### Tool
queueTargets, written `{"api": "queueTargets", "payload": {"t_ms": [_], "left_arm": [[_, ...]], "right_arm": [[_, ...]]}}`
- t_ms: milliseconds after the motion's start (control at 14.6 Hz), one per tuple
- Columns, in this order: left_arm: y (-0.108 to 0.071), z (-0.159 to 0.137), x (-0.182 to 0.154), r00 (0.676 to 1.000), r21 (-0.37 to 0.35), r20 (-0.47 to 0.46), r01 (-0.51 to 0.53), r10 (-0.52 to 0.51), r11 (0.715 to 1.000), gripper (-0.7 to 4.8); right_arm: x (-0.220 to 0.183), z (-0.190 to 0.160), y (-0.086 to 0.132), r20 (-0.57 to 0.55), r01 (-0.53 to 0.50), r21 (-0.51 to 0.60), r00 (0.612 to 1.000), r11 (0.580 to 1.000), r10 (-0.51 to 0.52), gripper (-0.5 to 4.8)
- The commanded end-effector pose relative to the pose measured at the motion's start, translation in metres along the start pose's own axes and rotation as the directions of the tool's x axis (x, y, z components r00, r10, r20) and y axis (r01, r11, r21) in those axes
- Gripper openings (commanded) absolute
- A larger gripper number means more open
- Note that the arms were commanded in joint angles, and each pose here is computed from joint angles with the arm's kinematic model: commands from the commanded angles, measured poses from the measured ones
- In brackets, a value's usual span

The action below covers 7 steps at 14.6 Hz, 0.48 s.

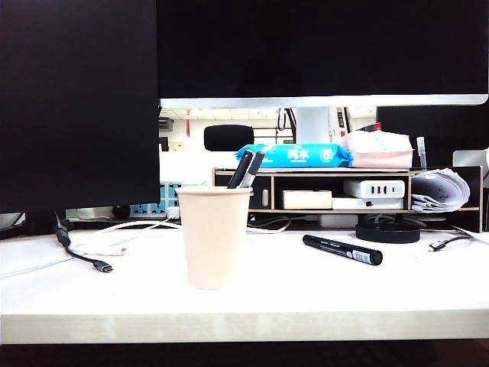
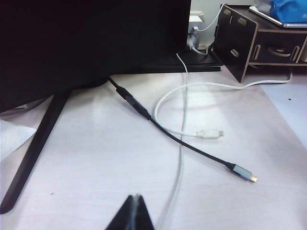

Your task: Pick up the marker from the paper cup and put it on the table.

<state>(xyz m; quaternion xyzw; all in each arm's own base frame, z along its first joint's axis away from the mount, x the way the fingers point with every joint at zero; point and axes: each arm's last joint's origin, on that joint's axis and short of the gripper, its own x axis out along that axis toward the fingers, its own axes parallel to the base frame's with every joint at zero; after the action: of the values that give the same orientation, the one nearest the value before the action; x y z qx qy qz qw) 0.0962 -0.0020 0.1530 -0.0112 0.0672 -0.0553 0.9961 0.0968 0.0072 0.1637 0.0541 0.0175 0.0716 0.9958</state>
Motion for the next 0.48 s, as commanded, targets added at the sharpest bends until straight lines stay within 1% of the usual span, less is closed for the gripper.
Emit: {"api": "queueTargets", "payload": {"t_ms": [68, 274, 479], "left_arm": [[0.0000, 0.0005, 0.0000, 1.000, 0.004, 0.006, 0.004, -0.004, 1.000, -0.04], [0.0000, 0.0005, 0.0000, 1.000, 0.004, 0.006, 0.004, -0.004, 1.000, -0.04], [0.0000, 0.0005, 0.0000, 1.000, 0.005, 0.006, 0.003, -0.004, 1.000, -0.04]], "right_arm": [[0.0004, -0.0004, -0.0013, 0.017, 0.048, -0.003, 0.999, 0.999, -0.048, -0.05], [0.0005, 0.0004, -0.0006, 0.023, 0.028, -0.003, 0.999, 1.000, -0.028, -0.05], [0.0003, 0.0046, -0.0002, 0.068, 0.025, -0.007, 0.997, 1.000, -0.024, -0.05]]}}
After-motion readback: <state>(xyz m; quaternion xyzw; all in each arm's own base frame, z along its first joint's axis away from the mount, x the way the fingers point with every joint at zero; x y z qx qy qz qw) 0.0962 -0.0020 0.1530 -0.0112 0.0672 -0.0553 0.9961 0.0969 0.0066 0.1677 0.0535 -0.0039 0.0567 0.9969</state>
